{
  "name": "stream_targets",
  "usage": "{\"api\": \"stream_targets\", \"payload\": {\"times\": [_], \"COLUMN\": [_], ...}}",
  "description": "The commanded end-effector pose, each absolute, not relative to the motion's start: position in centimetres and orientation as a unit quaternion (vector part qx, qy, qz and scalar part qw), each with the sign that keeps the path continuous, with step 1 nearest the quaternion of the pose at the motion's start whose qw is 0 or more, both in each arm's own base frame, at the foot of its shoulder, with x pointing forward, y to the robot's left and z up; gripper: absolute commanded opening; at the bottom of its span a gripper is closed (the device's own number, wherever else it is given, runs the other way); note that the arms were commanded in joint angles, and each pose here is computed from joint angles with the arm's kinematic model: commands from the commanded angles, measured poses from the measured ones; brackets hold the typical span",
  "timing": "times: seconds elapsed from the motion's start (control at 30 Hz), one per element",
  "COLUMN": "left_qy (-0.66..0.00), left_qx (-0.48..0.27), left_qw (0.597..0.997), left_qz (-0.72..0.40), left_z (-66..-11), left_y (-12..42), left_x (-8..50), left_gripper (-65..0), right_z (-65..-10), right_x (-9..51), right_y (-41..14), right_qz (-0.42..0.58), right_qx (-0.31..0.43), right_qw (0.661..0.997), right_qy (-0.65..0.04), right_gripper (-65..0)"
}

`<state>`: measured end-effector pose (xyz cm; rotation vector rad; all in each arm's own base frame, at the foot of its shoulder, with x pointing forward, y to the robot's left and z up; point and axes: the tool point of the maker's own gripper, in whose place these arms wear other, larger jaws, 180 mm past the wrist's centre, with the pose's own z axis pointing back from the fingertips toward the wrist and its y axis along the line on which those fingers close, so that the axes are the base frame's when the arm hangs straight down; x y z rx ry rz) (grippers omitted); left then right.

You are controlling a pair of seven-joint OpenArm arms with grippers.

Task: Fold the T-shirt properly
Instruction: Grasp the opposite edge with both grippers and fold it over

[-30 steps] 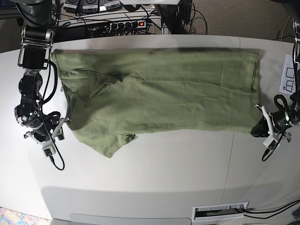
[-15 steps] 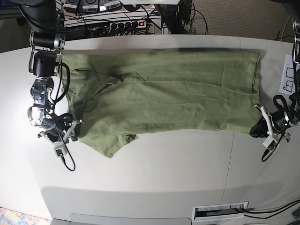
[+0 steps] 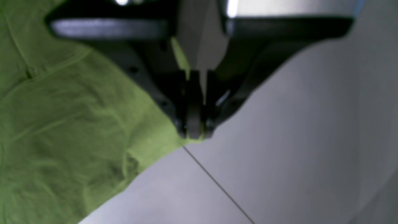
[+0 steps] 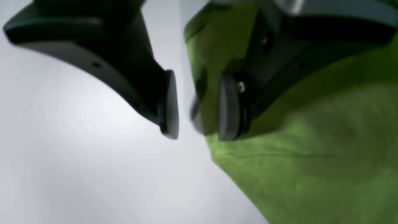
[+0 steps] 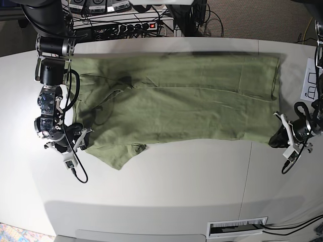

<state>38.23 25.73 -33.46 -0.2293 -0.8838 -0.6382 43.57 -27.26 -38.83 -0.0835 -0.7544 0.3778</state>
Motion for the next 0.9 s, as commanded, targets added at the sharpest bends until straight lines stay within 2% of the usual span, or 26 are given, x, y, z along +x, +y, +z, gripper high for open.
{"api": "stream_targets", "payload": {"times": [0.0, 0.17, 0.23, 0.3, 0.37, 0.87], "left_qy": [-0.445, -0.445, -0.445, -0.445, -0.446, -0.447], "left_qx": [-0.102, -0.103, -0.103, -0.102, -0.103, -0.102], "left_qw": [0.837, 0.837, 0.837, 0.837, 0.836, 0.836], "left_qz": [-0.302, -0.302, -0.302, -0.302, -0.302, -0.301], "left_z": [-31.3, -31.3, -31.3, -31.3, -31.3, -31.1], "left_y": [26.2, 26.2, 26.2, 26.3, 26.2, 26.4], "left_x": [39.3, 39.3, 39.3, 39.3, 39.3, 39.3], "left_gripper": [-65.0, -65.0, -65.0, -65.0, -65.0, -65.0], "right_z": [-37.1, -39.3, -40.4, -41.1, -41.4, -32.1], "right_x": [44.5, 42.5, 41.5, 40.7, 40.4, 42.7], "right_y": [-28.2, -28.5, -28.5, -28.5, -28.6, -27.8], "right_qz": [0.181, 0.181, 0.181, 0.181, 0.18, 0.188], "right_qx": [-0.053, -0.053, -0.051, -0.049, -0.05, -0.052], "right_qw": [0.905, 0.92, 0.925, 0.929, 0.933, 0.904], "right_qy": [-0.381, -0.343, -0.329, -0.32, -0.309, -0.381], "right_gripper": [-42.7, -42.9, -44.9, -53.4, -64.6, -65.0]}}
